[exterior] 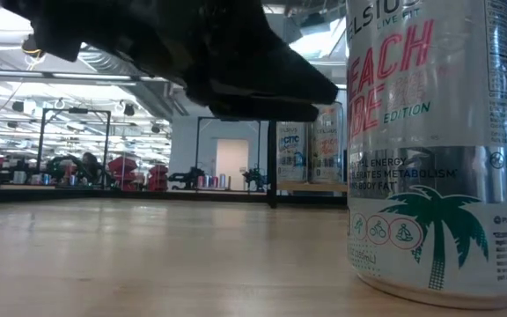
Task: Place canned beverage on shelf
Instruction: Put the top white-pink soda can on the shelf, then put the right white-pink soda can on the shelf
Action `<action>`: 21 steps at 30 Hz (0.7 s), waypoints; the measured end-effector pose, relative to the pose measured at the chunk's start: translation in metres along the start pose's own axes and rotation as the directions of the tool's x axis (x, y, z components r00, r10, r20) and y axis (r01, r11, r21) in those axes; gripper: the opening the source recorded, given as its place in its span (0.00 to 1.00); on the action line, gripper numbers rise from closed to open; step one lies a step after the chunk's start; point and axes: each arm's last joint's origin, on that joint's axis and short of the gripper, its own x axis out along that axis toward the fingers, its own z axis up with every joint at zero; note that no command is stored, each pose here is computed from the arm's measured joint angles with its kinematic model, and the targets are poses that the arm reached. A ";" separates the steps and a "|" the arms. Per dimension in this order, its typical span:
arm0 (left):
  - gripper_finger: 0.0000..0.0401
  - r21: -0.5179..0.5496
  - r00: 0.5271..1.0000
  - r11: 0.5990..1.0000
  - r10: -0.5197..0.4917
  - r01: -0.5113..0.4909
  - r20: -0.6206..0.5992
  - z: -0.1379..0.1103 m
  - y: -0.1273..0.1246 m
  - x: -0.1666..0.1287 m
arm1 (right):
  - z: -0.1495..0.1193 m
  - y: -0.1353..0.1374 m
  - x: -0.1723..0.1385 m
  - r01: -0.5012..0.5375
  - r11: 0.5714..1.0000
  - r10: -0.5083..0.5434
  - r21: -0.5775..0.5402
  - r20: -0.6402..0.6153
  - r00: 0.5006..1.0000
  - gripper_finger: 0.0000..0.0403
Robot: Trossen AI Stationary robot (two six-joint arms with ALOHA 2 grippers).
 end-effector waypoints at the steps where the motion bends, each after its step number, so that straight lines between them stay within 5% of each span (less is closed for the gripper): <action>1: 0.64 -0.008 1.000 1.000 0.000 0.000 -0.002 0.001 -0.001 0.002 | 0.000 0.000 0.002 0.001 1.000 -0.001 0.007 0.014 1.000 0.73; 8: 0.64 -0.028 1.000 0.999 -0.015 0.015 0.022 0.008 -0.010 0.010 | 0.008 0.006 0.009 -0.002 0.998 -0.004 0.061 0.101 0.995 0.73; 21: 0.64 -0.048 0.999 0.998 -0.033 0.034 0.019 0.006 -0.018 0.006 | 0.001 0.012 0.031 0.048 0.999 -0.049 0.023 0.062 0.997 0.73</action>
